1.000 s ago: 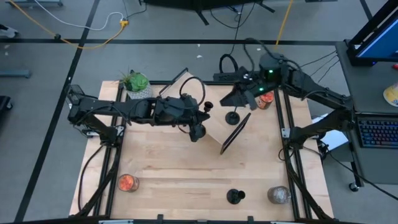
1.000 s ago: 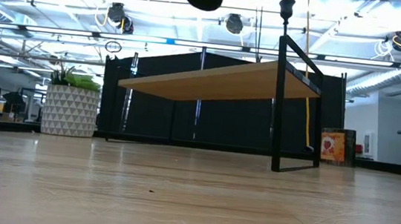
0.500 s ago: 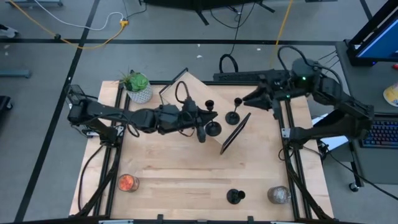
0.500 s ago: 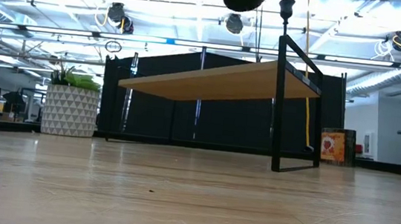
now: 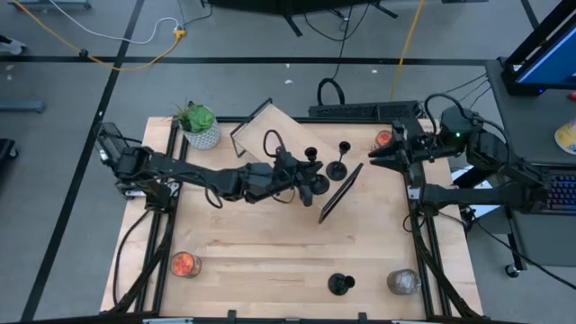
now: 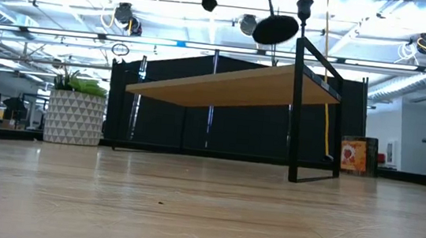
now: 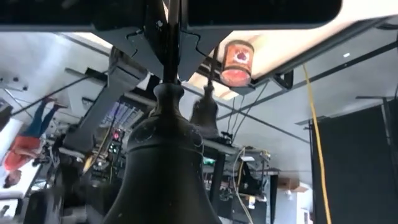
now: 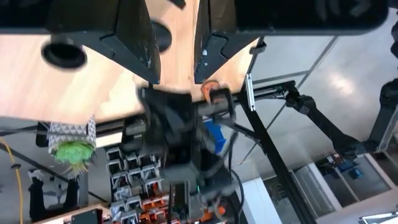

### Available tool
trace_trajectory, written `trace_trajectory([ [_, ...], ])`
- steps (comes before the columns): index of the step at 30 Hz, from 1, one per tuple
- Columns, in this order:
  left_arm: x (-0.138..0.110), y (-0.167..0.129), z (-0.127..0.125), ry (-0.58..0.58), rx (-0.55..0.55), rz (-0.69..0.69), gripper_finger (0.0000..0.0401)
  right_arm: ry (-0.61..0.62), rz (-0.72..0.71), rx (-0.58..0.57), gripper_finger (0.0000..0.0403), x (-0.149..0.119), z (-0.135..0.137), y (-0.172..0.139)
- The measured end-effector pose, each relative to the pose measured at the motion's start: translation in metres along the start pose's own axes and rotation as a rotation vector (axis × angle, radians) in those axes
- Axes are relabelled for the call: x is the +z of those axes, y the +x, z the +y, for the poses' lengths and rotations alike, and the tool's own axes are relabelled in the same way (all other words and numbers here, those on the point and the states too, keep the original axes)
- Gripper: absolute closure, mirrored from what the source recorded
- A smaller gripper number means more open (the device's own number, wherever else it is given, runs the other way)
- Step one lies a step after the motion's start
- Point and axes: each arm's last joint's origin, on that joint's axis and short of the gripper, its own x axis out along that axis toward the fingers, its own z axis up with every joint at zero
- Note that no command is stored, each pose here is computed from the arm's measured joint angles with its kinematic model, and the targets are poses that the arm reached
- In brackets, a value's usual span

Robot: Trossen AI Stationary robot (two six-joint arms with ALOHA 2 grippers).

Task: Pick & Place candle stick holders
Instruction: Put the top black candlestick on the shelf

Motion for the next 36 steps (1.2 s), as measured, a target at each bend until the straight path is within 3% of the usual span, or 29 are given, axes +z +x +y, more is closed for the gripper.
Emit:
trace_trajectory([
  [12,-0.022,0.013,0.0,0.041,0.031,0.001,0.0391,-0.011,-0.037,0.013,0.0314,-0.027,0.0,-0.013],
  [36,-0.04,0.018,0.001,0.14,0.029,0.078,0.0391,-0.017,-0.034,0.014,0.0314,-0.028,0.0,-0.013],
])
